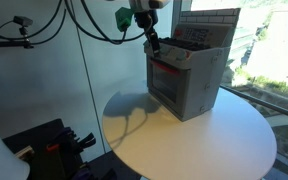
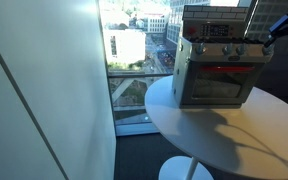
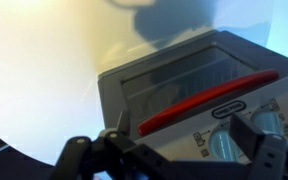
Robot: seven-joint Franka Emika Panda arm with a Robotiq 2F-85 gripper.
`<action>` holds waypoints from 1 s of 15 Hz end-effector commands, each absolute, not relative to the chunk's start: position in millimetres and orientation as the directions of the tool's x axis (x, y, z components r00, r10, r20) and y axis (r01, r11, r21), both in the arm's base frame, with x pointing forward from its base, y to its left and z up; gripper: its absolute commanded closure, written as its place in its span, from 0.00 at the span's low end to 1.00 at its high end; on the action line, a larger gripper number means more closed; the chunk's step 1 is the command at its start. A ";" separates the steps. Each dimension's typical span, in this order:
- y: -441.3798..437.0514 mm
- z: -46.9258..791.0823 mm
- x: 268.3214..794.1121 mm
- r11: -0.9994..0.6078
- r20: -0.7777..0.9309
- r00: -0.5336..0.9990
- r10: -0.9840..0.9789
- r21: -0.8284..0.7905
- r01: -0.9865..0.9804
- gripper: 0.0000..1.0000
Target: Turn the knob on the far right to the right.
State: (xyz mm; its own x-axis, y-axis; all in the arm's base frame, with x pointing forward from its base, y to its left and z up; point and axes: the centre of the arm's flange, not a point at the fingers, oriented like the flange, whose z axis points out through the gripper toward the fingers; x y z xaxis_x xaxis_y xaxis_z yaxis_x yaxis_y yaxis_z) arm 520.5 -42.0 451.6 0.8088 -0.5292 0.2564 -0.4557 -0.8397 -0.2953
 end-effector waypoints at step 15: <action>-14.4 523.4 482.6 -0.955 0.094 0.951 -0.294 -0.075 -0.288 0.00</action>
State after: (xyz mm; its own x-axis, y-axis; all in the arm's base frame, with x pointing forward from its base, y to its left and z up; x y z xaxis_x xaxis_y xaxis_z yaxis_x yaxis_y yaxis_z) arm 489.5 -18.7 503.3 0.9358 -0.3375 0.1017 -0.3289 -0.9398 -0.0922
